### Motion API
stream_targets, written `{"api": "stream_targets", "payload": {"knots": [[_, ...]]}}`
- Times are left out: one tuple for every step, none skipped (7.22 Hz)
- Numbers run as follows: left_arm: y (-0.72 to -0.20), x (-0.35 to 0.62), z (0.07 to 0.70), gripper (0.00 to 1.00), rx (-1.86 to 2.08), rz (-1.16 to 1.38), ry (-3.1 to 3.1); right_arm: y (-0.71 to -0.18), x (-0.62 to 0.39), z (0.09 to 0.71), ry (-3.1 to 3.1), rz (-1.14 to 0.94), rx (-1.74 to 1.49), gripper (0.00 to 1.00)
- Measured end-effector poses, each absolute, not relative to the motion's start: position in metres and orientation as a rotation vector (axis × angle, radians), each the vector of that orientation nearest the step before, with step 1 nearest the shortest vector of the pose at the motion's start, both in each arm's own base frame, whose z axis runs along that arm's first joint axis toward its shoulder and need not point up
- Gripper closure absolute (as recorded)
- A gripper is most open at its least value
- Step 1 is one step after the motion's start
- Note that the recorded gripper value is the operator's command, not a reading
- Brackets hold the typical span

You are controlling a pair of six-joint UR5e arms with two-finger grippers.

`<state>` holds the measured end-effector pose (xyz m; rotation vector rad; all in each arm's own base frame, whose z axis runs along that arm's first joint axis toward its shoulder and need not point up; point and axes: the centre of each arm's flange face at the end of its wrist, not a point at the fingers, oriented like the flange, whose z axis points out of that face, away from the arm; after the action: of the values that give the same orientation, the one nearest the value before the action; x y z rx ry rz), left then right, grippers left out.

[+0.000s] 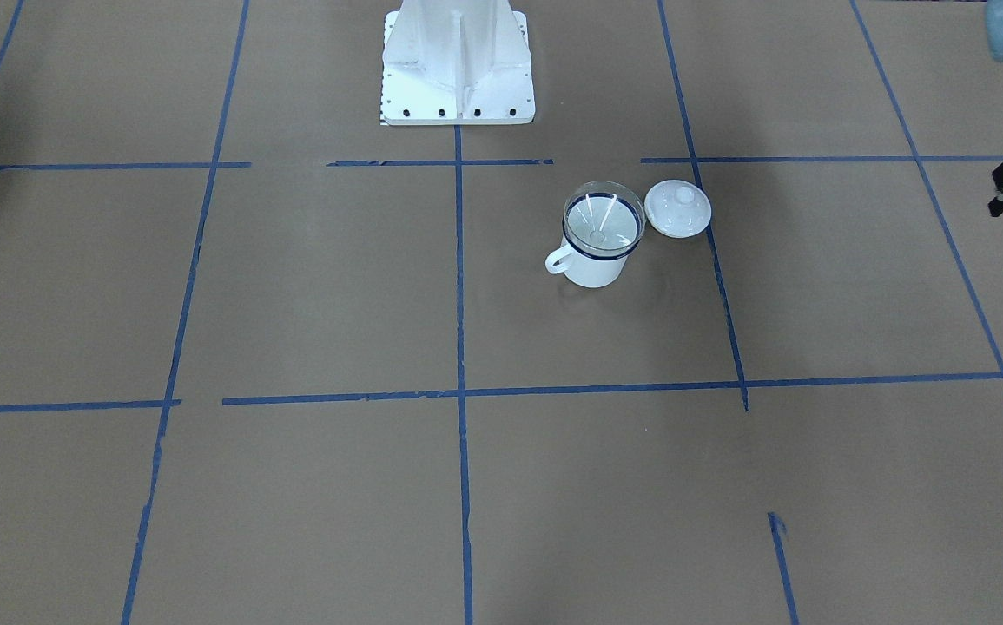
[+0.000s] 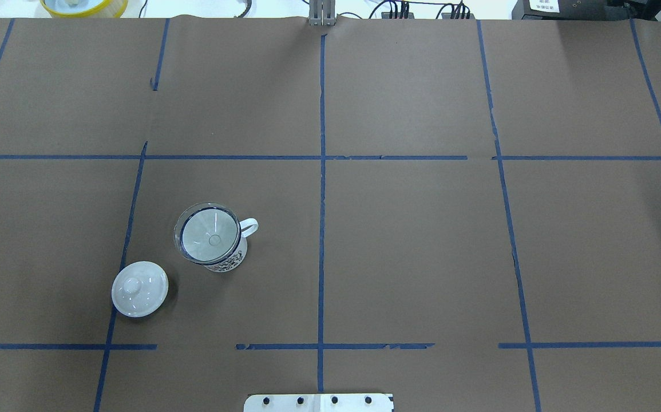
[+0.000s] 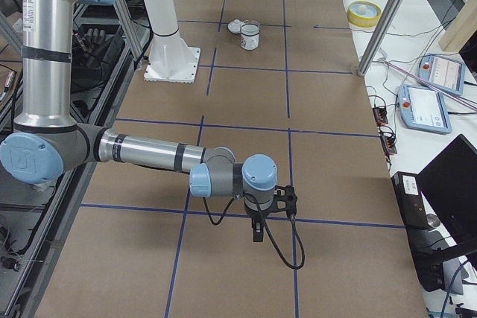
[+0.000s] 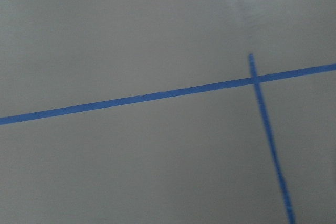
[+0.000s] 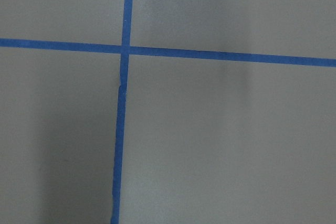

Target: Place funnel on cup

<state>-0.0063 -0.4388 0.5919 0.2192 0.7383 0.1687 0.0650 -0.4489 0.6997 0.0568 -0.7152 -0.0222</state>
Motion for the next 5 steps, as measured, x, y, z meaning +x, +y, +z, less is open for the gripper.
{"api": "stream_targets", "payload": {"knots": [[-0.424, -0.030, 0.624, 0.00, 0.189, 0.155, 0.753, -0.449, 0.065, 0.700, -0.715, -0.022, 0.057, 0.00], [-0.413, -0.039, 0.645, 0.00, 0.157, 0.139, 0.786, -0.449, 0.065, 0.700, -0.715, -0.022, 0.057, 0.00], [-0.408, -0.042, 0.656, 0.00, 0.141, 0.132, 0.800, -0.449, 0.065, 0.700, -0.715, -0.022, 0.057, 0.00], [-0.406, -0.043, 0.661, 0.00, 0.131, 0.127, 0.803, -0.449, 0.065, 0.700, -0.715, -0.022, 0.057, 0.00], [-0.410, -0.042, 0.663, 0.00, 0.089, 0.110, 0.803, -0.449, 0.065, 0.700, -0.715, -0.022, 0.057, 0.00]]}}
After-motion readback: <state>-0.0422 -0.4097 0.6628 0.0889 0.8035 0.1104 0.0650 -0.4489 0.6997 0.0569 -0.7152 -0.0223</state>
